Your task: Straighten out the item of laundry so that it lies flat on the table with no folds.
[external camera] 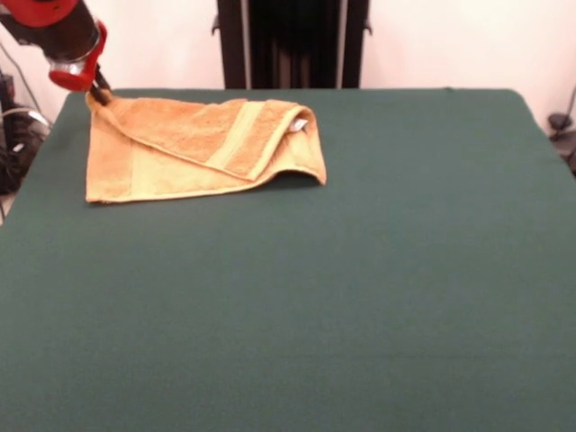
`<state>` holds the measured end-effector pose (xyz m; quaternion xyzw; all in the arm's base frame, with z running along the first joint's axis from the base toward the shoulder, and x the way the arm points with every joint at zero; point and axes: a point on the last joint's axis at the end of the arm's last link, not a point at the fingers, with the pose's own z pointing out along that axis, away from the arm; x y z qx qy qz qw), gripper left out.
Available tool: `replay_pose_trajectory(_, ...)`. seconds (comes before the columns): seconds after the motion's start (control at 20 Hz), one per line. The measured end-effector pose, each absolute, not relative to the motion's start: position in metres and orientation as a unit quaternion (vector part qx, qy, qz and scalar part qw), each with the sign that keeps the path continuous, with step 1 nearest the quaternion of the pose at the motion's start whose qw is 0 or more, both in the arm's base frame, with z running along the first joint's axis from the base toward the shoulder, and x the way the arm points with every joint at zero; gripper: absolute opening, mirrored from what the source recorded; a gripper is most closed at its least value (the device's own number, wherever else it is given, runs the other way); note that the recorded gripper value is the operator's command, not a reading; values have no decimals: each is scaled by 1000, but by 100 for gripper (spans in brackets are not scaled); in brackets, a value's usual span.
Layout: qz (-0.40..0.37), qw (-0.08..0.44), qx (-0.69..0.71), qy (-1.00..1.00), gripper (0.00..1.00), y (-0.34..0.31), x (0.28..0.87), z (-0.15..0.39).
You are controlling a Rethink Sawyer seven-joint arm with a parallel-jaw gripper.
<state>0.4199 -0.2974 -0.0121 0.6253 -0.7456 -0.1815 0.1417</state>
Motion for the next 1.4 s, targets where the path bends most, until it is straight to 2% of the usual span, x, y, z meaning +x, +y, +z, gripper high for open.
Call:
replay_pose_trajectory(0.55, -161, 164, 632, -740, 0, -305, 420, -13)
replay_pose_trajectory(1.4, -160, 167, 631, -740, 0, -307, 418, -15)
